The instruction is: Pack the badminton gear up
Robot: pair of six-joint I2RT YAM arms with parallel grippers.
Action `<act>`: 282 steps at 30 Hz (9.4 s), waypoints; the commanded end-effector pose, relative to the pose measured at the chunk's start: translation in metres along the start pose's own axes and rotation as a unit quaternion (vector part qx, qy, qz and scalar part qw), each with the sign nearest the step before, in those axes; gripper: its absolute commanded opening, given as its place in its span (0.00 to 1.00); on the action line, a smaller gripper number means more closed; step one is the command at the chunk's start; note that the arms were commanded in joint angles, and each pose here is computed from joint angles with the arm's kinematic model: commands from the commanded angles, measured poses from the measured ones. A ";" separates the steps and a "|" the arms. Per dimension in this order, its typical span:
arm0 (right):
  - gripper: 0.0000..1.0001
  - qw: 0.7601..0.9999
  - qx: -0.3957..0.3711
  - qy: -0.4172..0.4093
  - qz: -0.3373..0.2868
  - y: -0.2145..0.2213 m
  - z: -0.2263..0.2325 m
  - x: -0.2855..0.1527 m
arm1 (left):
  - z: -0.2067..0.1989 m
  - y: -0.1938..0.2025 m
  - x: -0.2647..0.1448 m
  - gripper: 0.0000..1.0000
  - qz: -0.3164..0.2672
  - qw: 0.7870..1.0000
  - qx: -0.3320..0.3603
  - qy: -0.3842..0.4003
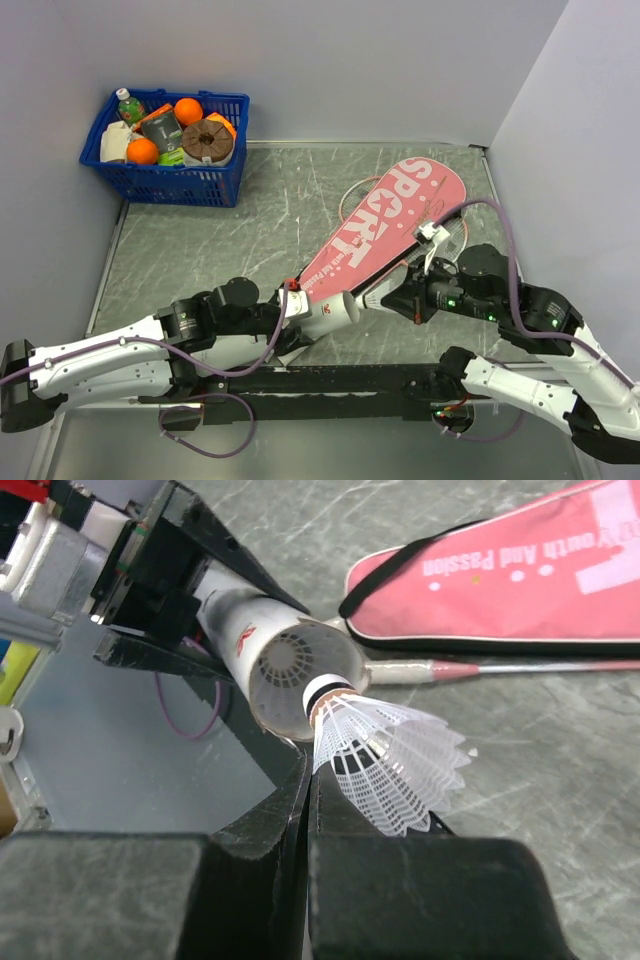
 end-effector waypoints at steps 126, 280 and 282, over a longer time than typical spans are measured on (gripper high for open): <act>0.02 0.829 0.336 0.422 0.145 0.162 -0.275 0.096 | 0.003 -0.046 -0.025 0.01 -0.075 0.996 -0.020 -0.050; 0.40 0.966 0.075 -0.244 -0.048 0.039 0.045 0.070 | 0.003 -0.044 -0.012 0.01 -0.063 0.997 -0.025 -0.044; 0.40 0.970 0.073 -0.225 -0.047 0.039 0.041 0.068 | 0.008 -0.045 -0.012 0.01 -0.066 0.996 -0.023 -0.059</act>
Point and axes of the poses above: each gripper's point midway between its finger pads, its own x axis out along the fingers, its own z axis along the line the jaws close on, y = z × x, the point moved 2 cm from there along -x, back along the fingers, and after that the axes turned 11 degrees about -x, right-handed, at the moved point
